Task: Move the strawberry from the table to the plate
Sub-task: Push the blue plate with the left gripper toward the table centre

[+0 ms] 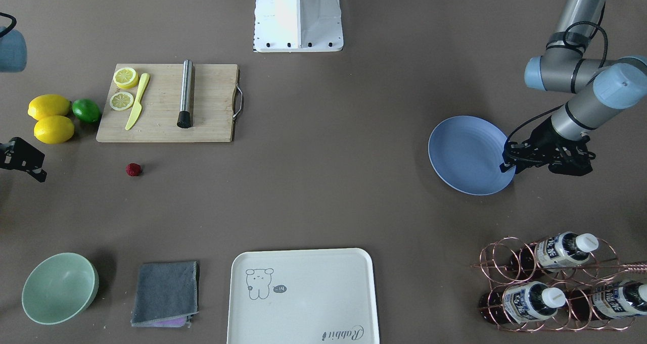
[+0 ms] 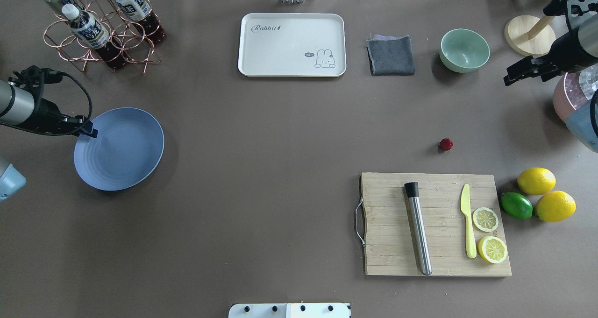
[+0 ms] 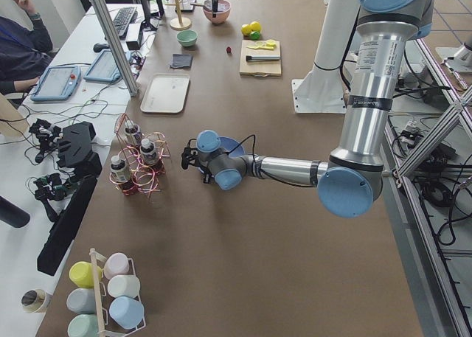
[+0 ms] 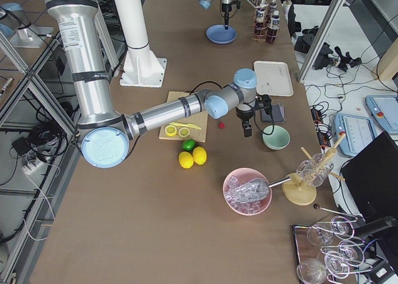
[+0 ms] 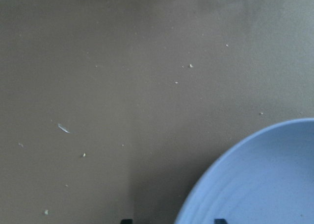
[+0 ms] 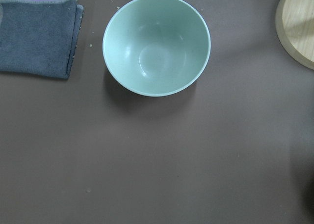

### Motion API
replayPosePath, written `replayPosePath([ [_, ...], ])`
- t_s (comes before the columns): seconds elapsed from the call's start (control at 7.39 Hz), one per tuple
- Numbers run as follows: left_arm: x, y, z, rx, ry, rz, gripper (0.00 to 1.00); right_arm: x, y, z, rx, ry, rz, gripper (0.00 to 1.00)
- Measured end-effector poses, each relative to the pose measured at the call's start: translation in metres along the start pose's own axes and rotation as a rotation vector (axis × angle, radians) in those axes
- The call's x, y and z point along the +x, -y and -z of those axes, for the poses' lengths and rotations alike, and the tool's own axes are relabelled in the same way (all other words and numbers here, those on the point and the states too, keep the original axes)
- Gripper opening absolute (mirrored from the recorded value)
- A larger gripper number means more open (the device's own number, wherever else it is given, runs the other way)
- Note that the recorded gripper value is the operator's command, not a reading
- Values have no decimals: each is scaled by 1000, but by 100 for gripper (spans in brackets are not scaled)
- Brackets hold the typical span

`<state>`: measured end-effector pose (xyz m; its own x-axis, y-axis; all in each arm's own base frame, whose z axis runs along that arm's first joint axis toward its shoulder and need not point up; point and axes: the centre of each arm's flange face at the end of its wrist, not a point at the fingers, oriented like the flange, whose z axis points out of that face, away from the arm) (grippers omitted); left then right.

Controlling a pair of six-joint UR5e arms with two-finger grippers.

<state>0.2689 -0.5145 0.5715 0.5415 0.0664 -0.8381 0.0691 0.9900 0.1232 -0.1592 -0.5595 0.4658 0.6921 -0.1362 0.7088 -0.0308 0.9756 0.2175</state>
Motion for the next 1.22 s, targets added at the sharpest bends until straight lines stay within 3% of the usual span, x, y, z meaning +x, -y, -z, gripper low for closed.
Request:
replayPosePath([
  [0.41,33,5,18,-26,-82,-16,0,1,-2,-2,-4,-2,-1,100],
  [0.81,111,31,34,-14,-172,77,0,2,-3,-3,-6,-3,-3,100],
  [1.22,243,24,-6,-34,-222,129,0,3,-3,-3,-8,-2,-4,100],
])
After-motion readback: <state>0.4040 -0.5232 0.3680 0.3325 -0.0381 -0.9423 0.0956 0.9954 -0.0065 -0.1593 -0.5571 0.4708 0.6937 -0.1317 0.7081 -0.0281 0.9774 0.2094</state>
